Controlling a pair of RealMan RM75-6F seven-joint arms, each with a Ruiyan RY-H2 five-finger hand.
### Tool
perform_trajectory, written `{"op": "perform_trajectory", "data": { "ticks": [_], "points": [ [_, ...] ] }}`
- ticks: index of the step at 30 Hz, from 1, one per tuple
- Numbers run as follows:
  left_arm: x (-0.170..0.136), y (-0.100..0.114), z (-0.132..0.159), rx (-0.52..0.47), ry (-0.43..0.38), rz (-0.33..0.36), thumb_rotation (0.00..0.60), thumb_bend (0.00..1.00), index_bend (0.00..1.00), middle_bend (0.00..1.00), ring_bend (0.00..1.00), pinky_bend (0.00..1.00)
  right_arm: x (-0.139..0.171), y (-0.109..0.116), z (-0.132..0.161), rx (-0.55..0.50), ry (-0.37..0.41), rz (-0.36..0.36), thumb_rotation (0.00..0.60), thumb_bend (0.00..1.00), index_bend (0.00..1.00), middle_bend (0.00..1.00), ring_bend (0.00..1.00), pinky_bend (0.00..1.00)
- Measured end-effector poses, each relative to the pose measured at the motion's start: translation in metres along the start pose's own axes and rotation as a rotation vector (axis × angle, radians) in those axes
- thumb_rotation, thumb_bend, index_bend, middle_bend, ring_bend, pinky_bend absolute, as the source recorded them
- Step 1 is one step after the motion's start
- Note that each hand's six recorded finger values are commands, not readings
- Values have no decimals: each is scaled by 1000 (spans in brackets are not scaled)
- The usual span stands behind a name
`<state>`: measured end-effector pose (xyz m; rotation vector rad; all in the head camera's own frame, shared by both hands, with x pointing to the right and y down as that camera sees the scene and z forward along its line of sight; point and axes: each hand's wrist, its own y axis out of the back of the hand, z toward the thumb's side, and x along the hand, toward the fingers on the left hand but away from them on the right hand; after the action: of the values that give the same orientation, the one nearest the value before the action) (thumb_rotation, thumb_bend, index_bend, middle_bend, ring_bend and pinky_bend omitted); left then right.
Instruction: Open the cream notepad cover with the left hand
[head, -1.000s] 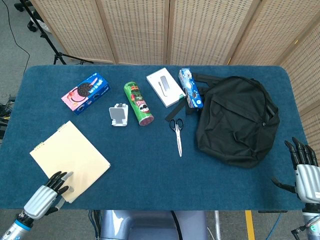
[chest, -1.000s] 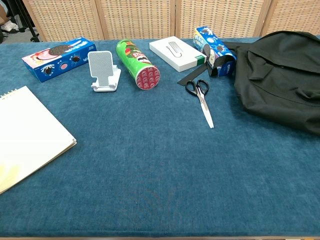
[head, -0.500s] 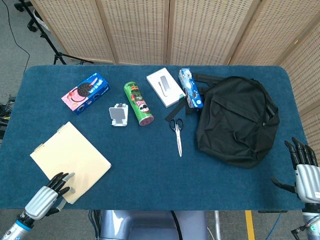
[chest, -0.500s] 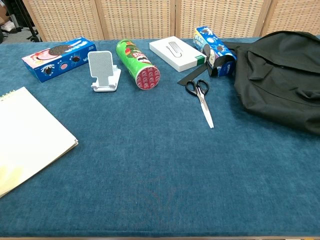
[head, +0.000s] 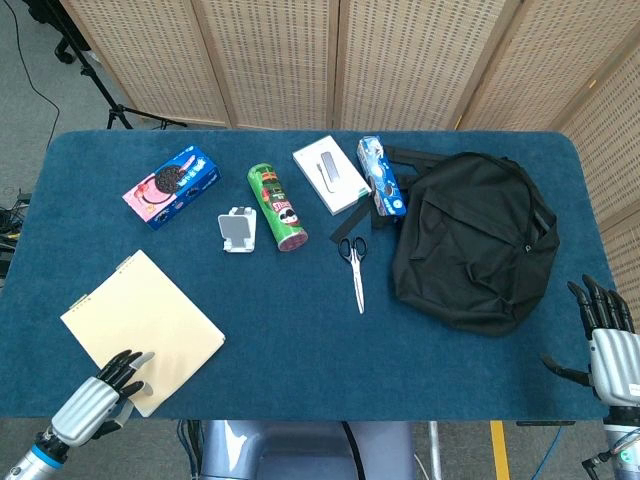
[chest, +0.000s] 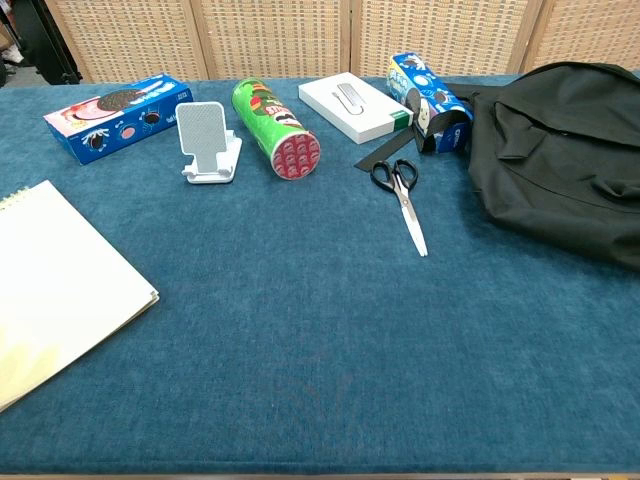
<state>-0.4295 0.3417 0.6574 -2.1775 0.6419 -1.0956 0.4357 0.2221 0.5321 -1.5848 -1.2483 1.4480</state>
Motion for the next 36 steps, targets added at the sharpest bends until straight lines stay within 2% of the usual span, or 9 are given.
{"op": "perform_trajectory", "data": {
  "ticks": [6,15,19,24,30,36],
  "points": [
    [-3,0,12,-25,-46,-12,600,686,749,0,0,0,0,0,0,-1,1,2,600,156,47,0,0,0],
    [-10,4,33,-121,-121,-43,600,687,749,0,0,0,0,-1,0,0,1,5,600,156,47,0,0,0],
    [-10,11,38,-180,-134,-23,600,687,749,0,0,0,0,-2,1,0,2,9,600,156,47,0,0,0],
    [0,34,26,-294,-73,94,600,688,749,0,0,0,0,-2,0,-3,1,7,600,156,47,0,0,0],
    [16,82,-1,-501,45,311,600,697,749,0,0,0,0,-2,1,-4,2,8,600,156,47,0,0,0],
    [33,126,-27,-621,132,493,600,703,749,0,0,0,1,-4,2,0,3,15,600,156,47,0,0,0]
  ]
}}
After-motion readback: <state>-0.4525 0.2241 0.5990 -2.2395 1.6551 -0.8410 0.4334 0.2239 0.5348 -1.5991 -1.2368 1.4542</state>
